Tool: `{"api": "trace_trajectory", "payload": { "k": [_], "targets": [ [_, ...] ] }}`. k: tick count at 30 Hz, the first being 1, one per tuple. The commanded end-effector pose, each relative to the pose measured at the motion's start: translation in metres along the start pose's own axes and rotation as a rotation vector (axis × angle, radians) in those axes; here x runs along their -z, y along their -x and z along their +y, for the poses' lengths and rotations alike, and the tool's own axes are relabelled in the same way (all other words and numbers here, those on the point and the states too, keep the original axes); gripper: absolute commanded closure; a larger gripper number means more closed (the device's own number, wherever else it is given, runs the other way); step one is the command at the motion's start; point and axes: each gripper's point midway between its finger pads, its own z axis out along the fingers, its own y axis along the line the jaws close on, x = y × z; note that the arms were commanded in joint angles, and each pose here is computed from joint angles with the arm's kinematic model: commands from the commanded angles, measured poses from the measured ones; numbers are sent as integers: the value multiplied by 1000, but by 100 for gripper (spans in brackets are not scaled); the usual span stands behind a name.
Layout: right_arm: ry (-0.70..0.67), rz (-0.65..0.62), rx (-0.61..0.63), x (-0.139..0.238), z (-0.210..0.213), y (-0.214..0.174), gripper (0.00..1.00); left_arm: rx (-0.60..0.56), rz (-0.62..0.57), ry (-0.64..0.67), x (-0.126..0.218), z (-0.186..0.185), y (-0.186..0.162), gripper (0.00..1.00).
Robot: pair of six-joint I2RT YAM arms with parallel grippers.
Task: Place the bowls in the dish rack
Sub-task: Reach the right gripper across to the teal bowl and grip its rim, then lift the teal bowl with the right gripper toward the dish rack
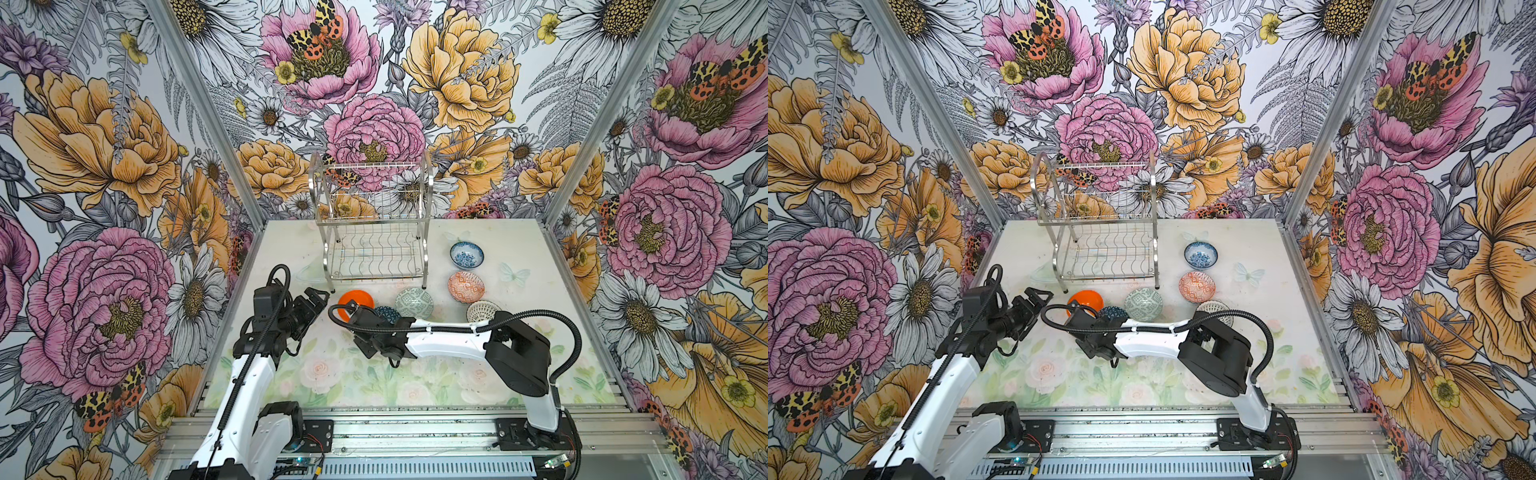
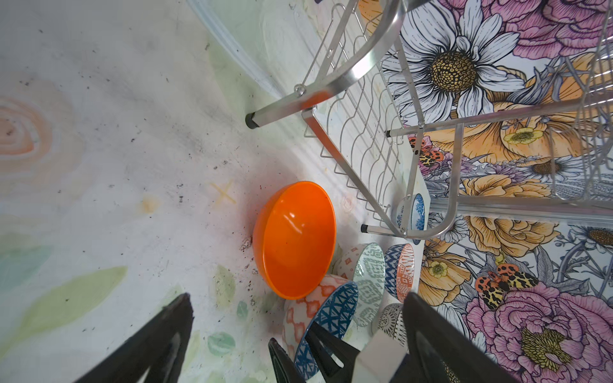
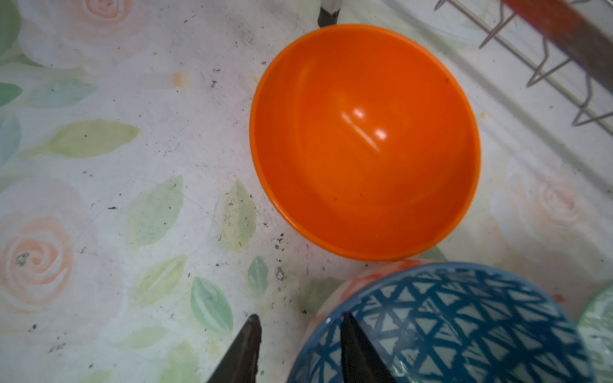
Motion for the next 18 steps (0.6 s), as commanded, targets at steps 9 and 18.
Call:
{"api": "trace_trajectory", "payload": {
  "k": [9,18],
  "targets": [
    [18,-18,-9,6,6,11,89,-25,-1,-27,0,-1,1,1],
    [48,-55,-32,28,6,22,100,-25,-1,-33,1,-3,1,1]
  ]
}}
